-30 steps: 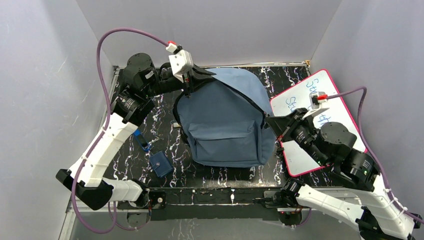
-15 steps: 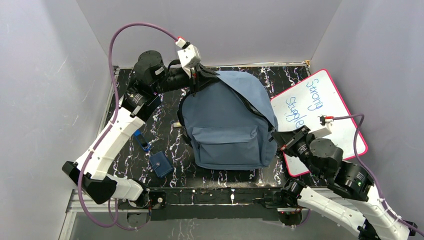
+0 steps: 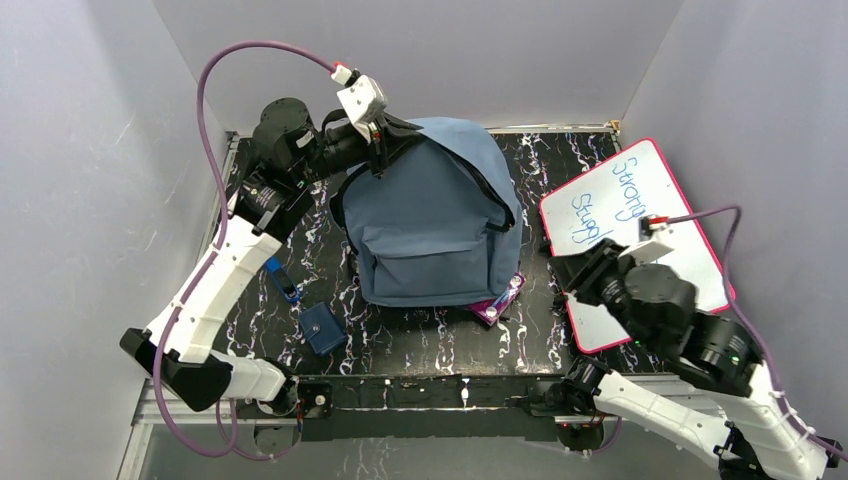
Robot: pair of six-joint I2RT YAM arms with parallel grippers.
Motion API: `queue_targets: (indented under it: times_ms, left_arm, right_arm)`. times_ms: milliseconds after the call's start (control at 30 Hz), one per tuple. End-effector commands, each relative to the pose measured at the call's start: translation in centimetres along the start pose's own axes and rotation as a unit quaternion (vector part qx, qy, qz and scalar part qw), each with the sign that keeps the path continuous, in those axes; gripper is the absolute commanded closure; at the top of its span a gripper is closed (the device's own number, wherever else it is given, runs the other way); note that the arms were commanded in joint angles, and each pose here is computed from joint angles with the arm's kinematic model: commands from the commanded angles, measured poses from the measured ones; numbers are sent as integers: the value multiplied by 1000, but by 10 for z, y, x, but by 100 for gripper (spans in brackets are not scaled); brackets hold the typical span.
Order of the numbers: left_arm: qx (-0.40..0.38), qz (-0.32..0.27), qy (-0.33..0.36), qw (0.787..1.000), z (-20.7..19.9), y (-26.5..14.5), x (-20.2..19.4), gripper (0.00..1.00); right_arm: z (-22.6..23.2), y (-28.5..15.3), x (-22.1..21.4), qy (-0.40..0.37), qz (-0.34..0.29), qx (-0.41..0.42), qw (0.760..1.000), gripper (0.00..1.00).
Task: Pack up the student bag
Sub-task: Unzip the student bag at the center of the board, then place the student bag at the center of the board.
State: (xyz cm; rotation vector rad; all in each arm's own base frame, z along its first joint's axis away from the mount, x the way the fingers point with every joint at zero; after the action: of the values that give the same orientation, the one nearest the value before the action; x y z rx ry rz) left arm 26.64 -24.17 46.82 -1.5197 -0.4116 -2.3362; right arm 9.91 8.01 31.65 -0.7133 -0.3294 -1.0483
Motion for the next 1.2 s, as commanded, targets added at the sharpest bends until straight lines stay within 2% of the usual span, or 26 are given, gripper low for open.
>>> queue_targets:
  times_ms: [0, 133, 333, 500, 633, 833, 1167]
  left_arm:
    - [57, -78, 58, 994, 16, -21, 59, 100]
    - [67, -76, 54, 993, 19, -22, 61, 100]
    - [153, -67, 30, 985, 46, -26, 84, 100]
    - [233, -88, 32, 968, 76, -29, 117, 100]
    - [319, -95, 71, 940, 107, -34, 135, 100]
    - [432, -80, 140, 888, 146, -34, 137, 100]
    - [529, -34, 259, 807, 180, -45, 136, 100]
  right_arm:
    - [56, -28, 43, -50, -48, 141, 988, 56]
    - [99, -28, 46, -111, -22, 210, 971, 51]
    - [126, 3, 39, -151, -25, 204, 967, 49]
    - [135, 20, 31, -153, -29, 213, 965, 50]
    - [131, 25, 26, -138, -30, 208, 968, 49]
    - [114, 33, 17, -113, -28, 183, 976, 50]
    - [106, 54, -6, -116, 2, 163, 980, 50]
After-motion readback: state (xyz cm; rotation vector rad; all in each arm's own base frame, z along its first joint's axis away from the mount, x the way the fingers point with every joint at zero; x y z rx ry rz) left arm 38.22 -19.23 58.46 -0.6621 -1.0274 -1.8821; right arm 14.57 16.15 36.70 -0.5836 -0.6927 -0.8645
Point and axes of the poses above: each gripper's point midway between its finger pads, its own y axis out along the fingers, its own z axis along the line the jaws close on, x = y × z, the point moved 6 cm from there along -y, back along the fingers, and after that the axes turned 15 degrees about y, right-handed, at the moved point
